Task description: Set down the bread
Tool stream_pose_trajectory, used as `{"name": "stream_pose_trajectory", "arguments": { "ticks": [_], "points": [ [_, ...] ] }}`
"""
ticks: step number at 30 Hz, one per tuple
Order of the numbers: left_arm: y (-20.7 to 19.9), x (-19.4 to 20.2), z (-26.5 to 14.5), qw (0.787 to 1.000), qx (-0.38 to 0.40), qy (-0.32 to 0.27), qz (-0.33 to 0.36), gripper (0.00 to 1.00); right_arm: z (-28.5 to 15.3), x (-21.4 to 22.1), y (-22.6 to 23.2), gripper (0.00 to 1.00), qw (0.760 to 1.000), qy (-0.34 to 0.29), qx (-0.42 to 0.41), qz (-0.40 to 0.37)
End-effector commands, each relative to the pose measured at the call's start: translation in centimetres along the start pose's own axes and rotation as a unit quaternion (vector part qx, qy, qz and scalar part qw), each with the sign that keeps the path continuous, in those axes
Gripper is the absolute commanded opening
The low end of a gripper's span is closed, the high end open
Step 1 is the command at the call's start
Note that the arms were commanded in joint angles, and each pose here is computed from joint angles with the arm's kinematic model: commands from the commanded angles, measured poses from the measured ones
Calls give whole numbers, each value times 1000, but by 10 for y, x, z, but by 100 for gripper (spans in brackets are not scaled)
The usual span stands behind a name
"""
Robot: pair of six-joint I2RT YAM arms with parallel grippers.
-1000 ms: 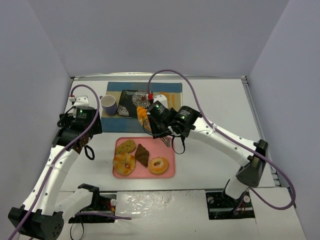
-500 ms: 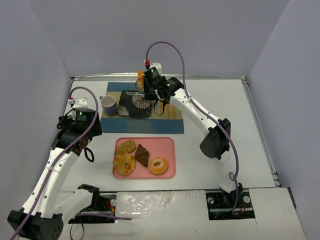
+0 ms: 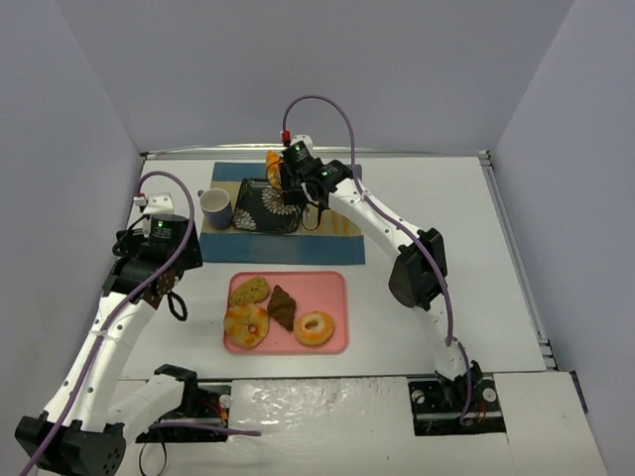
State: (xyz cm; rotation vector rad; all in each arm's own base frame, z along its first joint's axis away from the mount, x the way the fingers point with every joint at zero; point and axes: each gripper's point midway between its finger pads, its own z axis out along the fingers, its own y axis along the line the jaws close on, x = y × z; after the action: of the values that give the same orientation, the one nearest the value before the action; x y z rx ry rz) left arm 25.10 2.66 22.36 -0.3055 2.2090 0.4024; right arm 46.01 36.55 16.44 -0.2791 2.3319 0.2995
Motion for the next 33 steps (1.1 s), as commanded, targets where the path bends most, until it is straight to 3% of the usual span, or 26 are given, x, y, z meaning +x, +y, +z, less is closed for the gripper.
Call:
{"name": "stream_pose_trajectory", "arguments": {
  "ticks": [1, 16, 19, 24, 33],
  "points": [
    [4, -17, -6, 1000, -6, -22, -20, 97, -9, -30, 12, 0, 998, -54, -26, 3],
    [6, -18, -7, 1000, -9, -24, -19, 97, 2, 0, 7, 0, 1000, -16, -25, 8],
    [5, -18, -6, 1000, -7, -24, -19, 97, 1, 1, 6, 6, 1000, -16, -21, 5],
    [5, -18, -6, 1000, -7, -24, -19, 97, -5, -5, 3, 39, 1000, -25, -15, 0],
    [3, -18, -5, 999, -4, -24, -22, 97, -21, -20, 3, 57, 999, -47, -12, -5]
  ]
}}
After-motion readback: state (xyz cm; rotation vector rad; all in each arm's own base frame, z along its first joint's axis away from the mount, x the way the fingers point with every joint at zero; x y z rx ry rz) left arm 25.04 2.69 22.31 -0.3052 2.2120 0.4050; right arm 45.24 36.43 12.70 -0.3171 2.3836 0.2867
